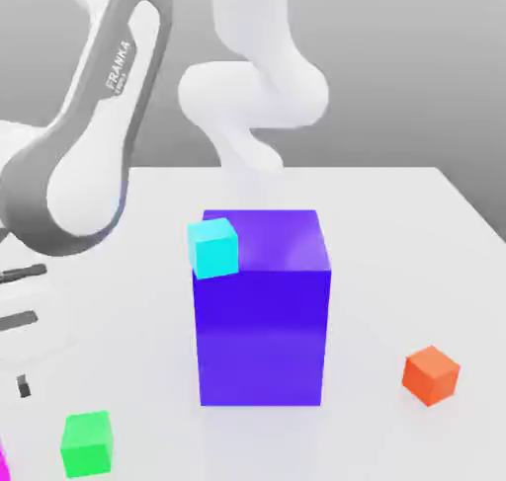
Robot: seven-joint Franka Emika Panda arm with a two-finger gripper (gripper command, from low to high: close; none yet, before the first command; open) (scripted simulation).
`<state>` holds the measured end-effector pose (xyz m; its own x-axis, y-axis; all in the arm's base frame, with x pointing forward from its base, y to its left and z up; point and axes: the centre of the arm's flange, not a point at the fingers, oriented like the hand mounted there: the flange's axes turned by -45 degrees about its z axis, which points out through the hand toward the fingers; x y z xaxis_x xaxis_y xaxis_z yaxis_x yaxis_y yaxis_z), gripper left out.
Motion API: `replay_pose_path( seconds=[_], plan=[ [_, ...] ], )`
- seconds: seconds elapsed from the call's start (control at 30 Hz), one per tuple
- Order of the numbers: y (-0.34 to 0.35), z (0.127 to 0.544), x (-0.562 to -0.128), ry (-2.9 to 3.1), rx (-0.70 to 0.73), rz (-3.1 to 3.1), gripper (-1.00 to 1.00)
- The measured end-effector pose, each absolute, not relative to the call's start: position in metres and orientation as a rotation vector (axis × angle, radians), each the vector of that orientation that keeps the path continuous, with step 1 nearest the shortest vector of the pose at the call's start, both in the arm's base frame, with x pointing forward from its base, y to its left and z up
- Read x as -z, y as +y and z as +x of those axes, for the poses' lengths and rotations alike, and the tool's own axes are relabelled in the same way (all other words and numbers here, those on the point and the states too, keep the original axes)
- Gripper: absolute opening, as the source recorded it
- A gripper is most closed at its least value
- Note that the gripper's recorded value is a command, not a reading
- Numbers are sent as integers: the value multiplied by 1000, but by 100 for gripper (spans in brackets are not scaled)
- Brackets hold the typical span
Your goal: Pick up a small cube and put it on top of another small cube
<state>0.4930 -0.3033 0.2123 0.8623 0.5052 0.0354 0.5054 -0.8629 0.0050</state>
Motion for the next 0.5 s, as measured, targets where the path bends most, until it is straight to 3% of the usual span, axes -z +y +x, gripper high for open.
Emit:
replay_pose_path(
  seconds=[0.13, 0.17, 0.37, 0.5],
  plan=[
    [-316, 485, -151, -862, 3, -3023, 0],
    [-316, 485, -137, -863, 1, -3022, -100],
    [-316, 484, -129, -862, 0, -3019, -100],
    [-316, 484, -174, -864, -1, -3020, -100]
  ],
)
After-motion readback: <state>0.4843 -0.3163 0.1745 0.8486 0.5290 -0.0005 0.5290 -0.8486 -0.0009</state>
